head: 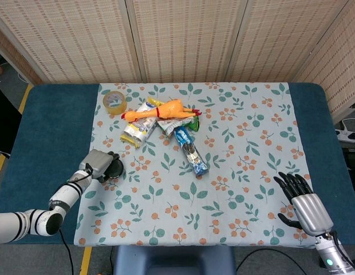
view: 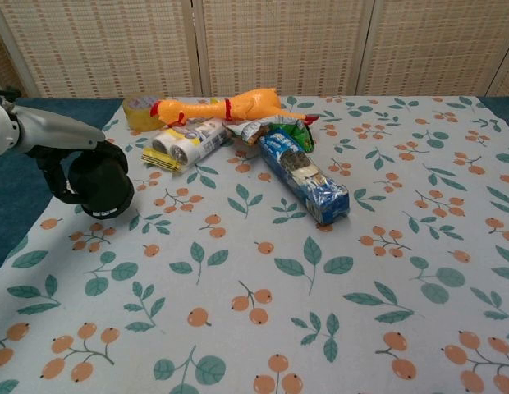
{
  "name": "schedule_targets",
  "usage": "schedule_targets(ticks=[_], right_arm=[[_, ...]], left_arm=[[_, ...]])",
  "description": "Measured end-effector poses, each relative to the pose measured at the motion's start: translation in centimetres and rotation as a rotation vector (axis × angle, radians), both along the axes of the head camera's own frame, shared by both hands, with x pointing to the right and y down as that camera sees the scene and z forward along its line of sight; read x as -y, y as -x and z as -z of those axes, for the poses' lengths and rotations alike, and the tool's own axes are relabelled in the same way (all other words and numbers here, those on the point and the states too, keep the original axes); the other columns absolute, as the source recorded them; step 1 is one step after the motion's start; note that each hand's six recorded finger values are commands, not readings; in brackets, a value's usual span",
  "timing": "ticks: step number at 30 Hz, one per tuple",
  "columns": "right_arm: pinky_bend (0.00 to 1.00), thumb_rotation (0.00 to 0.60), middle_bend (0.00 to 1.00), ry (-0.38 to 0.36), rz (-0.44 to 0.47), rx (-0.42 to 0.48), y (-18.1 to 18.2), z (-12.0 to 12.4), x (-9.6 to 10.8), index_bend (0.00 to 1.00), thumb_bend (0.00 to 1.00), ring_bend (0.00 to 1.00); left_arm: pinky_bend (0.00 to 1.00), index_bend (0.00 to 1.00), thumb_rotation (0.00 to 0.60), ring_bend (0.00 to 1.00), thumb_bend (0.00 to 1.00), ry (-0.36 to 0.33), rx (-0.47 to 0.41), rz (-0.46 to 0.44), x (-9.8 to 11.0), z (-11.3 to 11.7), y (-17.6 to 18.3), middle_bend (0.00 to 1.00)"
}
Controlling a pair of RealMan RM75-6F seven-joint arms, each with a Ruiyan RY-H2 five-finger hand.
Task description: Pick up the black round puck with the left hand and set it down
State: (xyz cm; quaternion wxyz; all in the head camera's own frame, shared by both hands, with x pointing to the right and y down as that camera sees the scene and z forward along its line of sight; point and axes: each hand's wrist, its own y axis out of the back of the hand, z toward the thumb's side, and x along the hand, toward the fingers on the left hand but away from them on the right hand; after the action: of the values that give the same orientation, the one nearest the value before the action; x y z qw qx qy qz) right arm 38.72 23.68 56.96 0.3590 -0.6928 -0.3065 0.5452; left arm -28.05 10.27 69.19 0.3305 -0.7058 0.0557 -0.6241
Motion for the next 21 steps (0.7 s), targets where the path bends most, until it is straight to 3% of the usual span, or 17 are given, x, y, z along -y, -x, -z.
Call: schedule_targets(ticks=[4,9,13,16,21], right_arm=[[0.0,0.6,0.0,0.004,0.003,0.0,0.0,-0.1,0.0,0.0,0.11,0.0],[0.0,0.6,0.0,0.001,0.002,0.003,0.1,0.1,-0.1,0.0,0.11,0.0],[0.0,0.6,0.0,0.001,0.003,0.003,0.1,0.1,-0.1,0.0,0.11,0.0],[0.0,0.6,0.0,0.009,0.008,0.004,0.2,-0.1,-0.2,0.0,0.11,0.0],[0.0,0.6,0.0,0.01,0.009,0.009,0.2,-0.1,-0.2,0.0,0.11,0.0]], left_arm=[[1.0,0.79,0.6,0.8,0.8,-0.044,-0.013,0.015,0.9,1.8,0.2,0.86],[1.0,0.79,0.6,0.8,0.8,-0.116,-0.067,0.046,2.5,5.7,-0.4,0.86],[1.0,0.79,0.6,0.81,0.8,-0.12,-0.136,0.076,2.8,7.8,-1.7,0.86],[1.0,0.79,0.6,0.81,0.8,-0.053,-0.127,0.078,1.7,6.2,-1.5,0.86],[1.0,0.79,0.6,0.81,0.8,0.115,-0.046,0.078,-1.3,0.5,0.2,0.86]])
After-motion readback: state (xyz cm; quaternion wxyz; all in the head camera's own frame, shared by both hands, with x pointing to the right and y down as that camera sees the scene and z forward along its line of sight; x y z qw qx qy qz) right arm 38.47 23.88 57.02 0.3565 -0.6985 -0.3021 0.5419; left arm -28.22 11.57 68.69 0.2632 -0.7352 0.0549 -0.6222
